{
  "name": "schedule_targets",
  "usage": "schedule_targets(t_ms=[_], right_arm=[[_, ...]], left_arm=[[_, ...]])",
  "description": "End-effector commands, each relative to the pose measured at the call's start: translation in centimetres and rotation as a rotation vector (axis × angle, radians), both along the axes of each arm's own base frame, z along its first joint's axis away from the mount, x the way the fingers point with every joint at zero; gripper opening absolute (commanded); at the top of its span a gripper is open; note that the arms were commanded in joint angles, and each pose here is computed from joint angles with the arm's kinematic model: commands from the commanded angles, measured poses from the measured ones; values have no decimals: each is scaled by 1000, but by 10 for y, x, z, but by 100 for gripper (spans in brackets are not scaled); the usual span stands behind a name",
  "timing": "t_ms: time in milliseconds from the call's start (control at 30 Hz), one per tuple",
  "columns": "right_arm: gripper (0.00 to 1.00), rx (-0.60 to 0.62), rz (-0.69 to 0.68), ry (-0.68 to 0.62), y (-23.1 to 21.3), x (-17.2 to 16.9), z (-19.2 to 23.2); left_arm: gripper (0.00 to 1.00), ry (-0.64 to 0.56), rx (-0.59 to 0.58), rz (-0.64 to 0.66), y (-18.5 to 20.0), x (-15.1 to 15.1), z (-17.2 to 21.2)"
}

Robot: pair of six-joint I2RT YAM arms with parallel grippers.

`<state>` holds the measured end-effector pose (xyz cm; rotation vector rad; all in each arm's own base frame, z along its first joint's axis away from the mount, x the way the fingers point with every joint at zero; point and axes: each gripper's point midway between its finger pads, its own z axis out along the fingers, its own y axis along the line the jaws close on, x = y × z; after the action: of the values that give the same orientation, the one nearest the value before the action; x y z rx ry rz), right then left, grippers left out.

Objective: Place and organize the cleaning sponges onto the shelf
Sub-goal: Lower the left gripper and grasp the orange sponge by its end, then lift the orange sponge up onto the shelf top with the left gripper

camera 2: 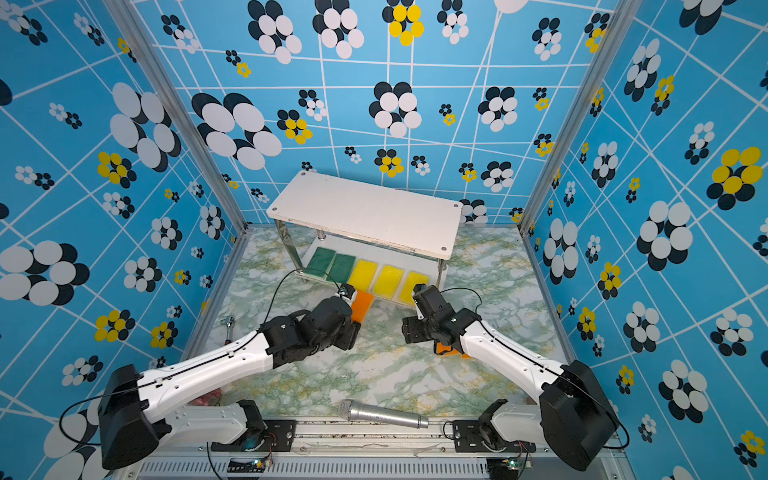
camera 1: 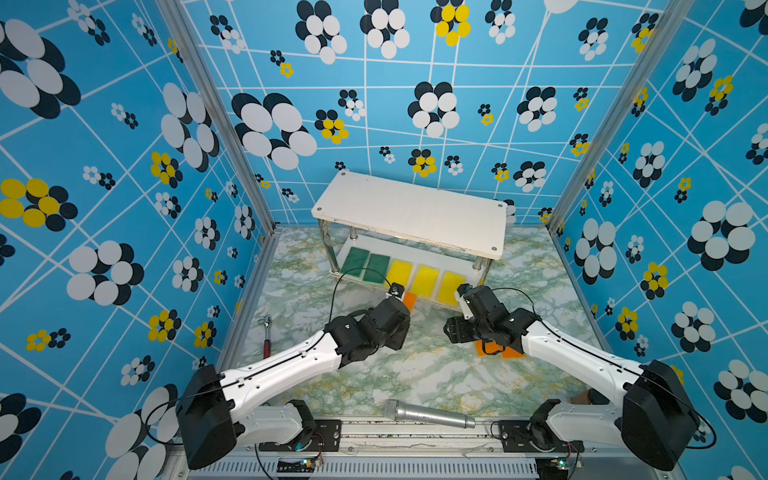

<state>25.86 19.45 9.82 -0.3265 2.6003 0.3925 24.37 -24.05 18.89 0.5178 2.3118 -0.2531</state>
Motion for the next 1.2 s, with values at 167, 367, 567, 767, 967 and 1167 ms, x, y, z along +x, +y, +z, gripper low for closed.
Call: schedule_targets(t_ms=[167,367,567,767,967,1167], right_arm=[[74,-53,46,111,-8,-21,-29],[74,-46,82,144,-8,-32,-39],[73,-42,94,126,-13,-39,-39],[73,-41,91,110,-19,-45,-37],[73,-6,65,94,-20,-47,-38],[73,14,46,83,-23,-50,-35]], left_arm=[[69,-178,-93,-119,7,-5,135],[70,-332,-174,-153,-10,11,217],[70,-459,-209,-161,-44,46,264],[70,-481,-251,-204,-97,88,277],[70,-461,-268,-239,-141,122,268],[70,-424,-275,-245,-165,139,253]])
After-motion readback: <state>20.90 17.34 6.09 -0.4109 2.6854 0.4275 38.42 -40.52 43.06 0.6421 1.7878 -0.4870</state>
